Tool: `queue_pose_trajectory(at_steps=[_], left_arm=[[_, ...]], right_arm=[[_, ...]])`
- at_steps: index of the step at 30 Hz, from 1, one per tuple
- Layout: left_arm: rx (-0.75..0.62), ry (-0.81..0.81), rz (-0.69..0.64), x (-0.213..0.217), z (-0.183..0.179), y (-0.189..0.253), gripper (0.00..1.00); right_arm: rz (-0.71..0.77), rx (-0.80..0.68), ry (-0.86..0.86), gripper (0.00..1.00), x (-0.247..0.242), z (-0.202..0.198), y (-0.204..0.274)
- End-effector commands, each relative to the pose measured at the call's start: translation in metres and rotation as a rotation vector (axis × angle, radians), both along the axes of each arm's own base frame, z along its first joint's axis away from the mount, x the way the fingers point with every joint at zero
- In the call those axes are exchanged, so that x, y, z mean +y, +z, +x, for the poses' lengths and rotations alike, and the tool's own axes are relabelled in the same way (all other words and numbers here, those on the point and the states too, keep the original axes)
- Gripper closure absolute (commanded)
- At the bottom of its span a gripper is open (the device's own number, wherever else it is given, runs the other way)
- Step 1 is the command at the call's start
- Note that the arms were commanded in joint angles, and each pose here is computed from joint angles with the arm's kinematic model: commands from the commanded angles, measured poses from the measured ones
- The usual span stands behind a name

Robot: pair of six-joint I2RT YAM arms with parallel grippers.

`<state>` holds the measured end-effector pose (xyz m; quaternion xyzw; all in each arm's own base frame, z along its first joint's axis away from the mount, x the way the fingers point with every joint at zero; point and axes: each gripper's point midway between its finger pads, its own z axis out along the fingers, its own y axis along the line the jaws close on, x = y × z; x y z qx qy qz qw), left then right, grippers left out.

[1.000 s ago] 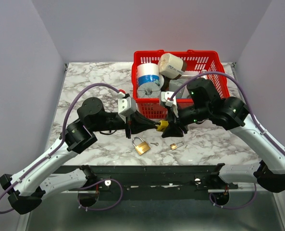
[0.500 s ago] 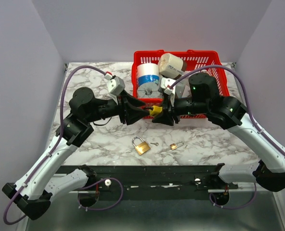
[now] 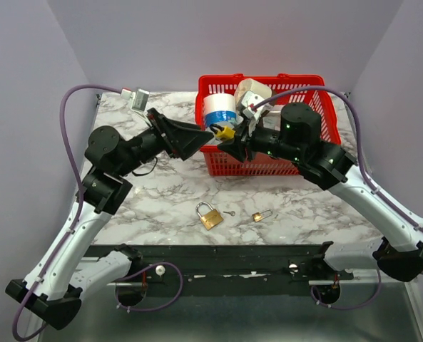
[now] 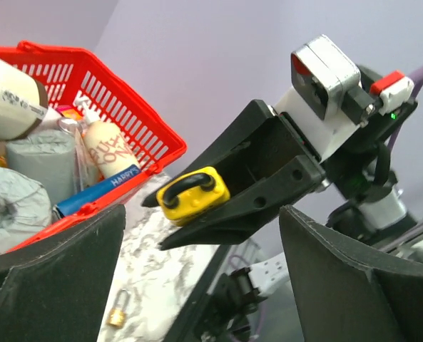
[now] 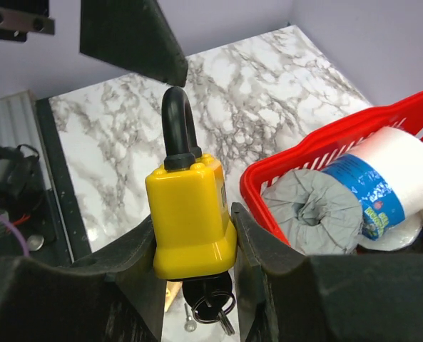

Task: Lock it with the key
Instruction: Lock the lock.

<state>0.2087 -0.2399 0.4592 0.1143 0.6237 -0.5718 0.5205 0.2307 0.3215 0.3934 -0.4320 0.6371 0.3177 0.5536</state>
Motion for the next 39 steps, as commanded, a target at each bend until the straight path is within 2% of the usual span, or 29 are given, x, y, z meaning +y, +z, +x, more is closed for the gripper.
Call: queue_pose_trajectory(at_steps=[1,5,11,15,21,27,35,37,38,39], left_arm=[[0.240,0.052,-0.123,-0.003,0.024,-0.013,0.04],[0.294,0.070,-0.167,-0.004,0.034,-0.015,0.07],[0.380,0.132,-0.160,-0.001,0.045,-0.036,0.16],[0.400,0.117,-0.166,-0.004,0.044,-0.041,0.25],[0.414,0.109,-0.171,-0.005,0.044,-0.050,0.31],[0.437,0.112,-0.168,-0.005,0.044,-0.060,0.35],[0.464,0.110,-0.170,-0.007,0.045,-0.066,0.35],[0.464,0.103,-0.162,-0.007,0.042,-0.067,0.43],[0.464,0.106,-0.155,-0.007,0.043,-0.069,0.50],[0.471,0.109,-0.146,-0.007,0.043,-0.072,0.68]], right_arm=[[0.092,-0.091,-0.093,0.99,0.005,0.026,0.038],[0.085,-0.109,-0.124,0.99,0.011,0.032,0.037],[0.098,-0.130,-0.118,0.99,0.023,0.030,0.038],[0.093,-0.138,-0.120,0.99,0.031,0.031,0.035],[0.114,-0.157,-0.128,0.99,0.043,0.033,0.043],[0.118,-0.164,-0.101,0.99,0.057,0.029,0.044],[0.115,-0.193,-0.061,0.99,0.069,0.019,0.045],[0.114,-0.193,-0.075,0.99,0.067,0.021,0.045],[0.115,-0.191,-0.085,0.99,0.065,0.022,0.045],[0.114,-0.194,-0.086,0.99,0.064,0.021,0.046]])
